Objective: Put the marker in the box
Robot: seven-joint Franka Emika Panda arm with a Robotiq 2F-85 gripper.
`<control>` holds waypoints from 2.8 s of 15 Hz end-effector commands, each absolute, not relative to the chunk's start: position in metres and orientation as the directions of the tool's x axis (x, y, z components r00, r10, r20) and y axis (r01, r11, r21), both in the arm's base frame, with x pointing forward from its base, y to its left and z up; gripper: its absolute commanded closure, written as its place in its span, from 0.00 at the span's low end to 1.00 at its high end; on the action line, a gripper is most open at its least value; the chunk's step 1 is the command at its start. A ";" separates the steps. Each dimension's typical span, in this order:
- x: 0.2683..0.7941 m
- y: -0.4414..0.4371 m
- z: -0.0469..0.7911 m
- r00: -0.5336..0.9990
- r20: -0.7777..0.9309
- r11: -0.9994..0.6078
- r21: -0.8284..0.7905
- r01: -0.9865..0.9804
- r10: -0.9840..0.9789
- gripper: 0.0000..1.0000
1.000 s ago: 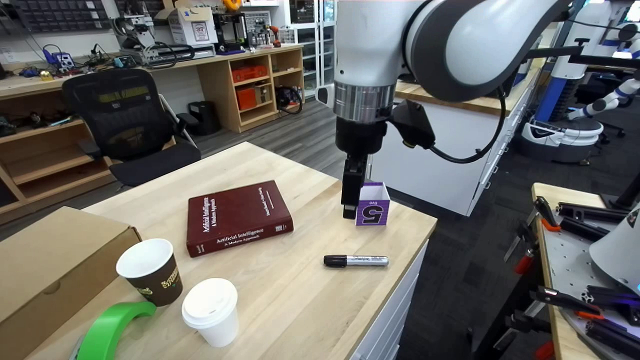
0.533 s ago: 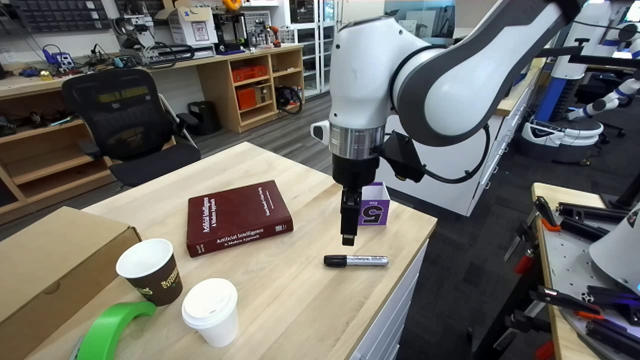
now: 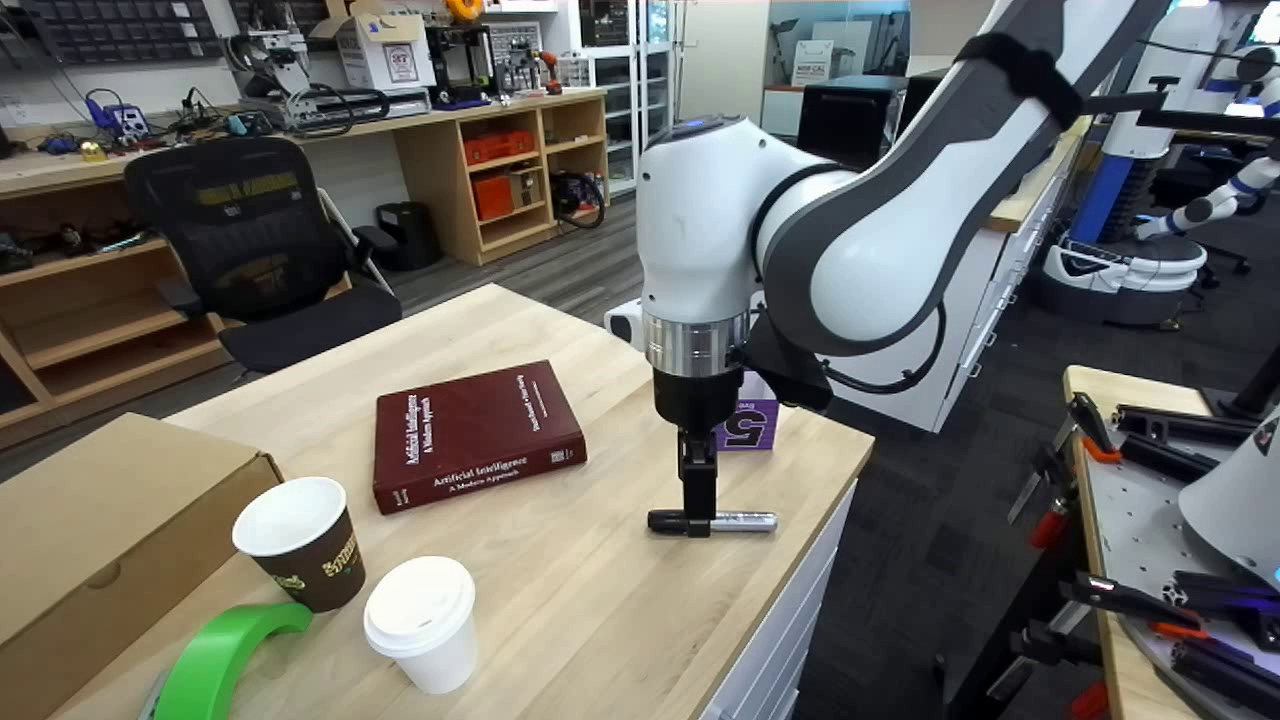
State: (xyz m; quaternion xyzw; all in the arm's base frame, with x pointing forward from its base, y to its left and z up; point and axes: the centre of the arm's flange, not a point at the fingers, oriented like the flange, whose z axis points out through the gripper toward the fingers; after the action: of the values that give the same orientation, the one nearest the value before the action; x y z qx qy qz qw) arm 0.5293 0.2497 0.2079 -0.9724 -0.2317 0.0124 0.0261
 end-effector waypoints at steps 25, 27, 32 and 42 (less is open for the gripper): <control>0.556 0.242 0.172 0.859 -0.033 -0.859 -0.062 0.509 0.511 0.93; 0.553 0.240 0.187 0.862 -0.016 -0.862 -0.042 0.506 0.507 0.94; 0.558 0.230 0.252 0.875 0.097 -0.881 0.031 0.473 0.474 0.94; 0.558 0.174 0.323 0.895 0.314 -0.948 0.108 0.299 0.318 0.94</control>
State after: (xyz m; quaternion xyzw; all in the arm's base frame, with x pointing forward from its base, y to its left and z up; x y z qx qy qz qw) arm 0.5830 0.1929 0.3113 -0.9728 -0.1923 -0.1285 -0.0148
